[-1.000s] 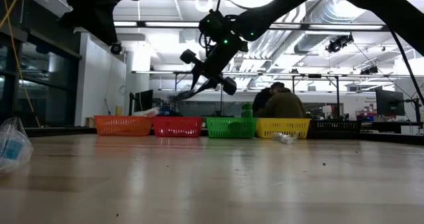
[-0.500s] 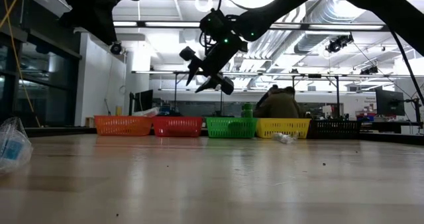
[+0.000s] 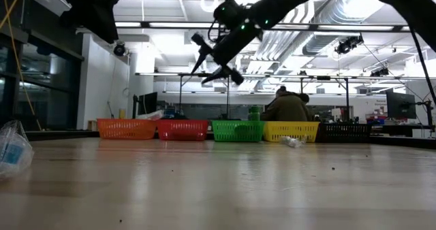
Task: Pick & Place Travel size toiletries
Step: Put the blue toothbrush into the orange bin
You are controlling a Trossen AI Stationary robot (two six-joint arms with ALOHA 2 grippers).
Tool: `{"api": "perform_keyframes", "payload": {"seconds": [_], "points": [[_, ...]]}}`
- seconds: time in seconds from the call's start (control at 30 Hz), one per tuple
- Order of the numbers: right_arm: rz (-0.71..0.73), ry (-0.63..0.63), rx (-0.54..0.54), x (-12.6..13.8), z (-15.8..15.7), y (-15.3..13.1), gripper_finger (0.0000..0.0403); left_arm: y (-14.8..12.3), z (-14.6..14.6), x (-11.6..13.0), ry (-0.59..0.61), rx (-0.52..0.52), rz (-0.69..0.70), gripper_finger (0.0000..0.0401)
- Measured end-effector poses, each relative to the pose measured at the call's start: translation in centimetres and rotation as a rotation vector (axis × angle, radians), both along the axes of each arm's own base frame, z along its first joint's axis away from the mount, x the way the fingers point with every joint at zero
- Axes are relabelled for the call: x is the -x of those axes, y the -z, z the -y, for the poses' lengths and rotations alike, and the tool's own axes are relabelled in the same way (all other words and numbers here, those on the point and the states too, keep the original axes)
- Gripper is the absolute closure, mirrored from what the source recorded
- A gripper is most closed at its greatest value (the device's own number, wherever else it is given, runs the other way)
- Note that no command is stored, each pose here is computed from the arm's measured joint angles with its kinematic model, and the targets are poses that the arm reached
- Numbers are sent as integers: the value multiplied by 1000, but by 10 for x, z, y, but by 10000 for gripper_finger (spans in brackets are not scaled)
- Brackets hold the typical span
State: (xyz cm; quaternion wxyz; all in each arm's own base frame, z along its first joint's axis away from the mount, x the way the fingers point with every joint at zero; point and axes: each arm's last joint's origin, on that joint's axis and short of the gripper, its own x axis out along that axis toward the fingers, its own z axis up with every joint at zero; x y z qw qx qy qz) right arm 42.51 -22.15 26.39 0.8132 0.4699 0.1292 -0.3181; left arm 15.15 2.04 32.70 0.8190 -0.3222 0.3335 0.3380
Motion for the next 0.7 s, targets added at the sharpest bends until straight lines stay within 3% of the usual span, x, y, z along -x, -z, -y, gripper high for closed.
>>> {"api": "perform_keyframes", "payload": {"seconds": [0.2,0.47,0.7], "points": [[-125,-116,39,18,-25,-28,224,-4,1,8,-1,-4,26,322],[-380,-100,70,46,-71,-53,228,-8,1,15,13,-39,44,322],[-625,-130,2,60,-106,-40,228,-7,1,17,49,-67,16,322]]}}
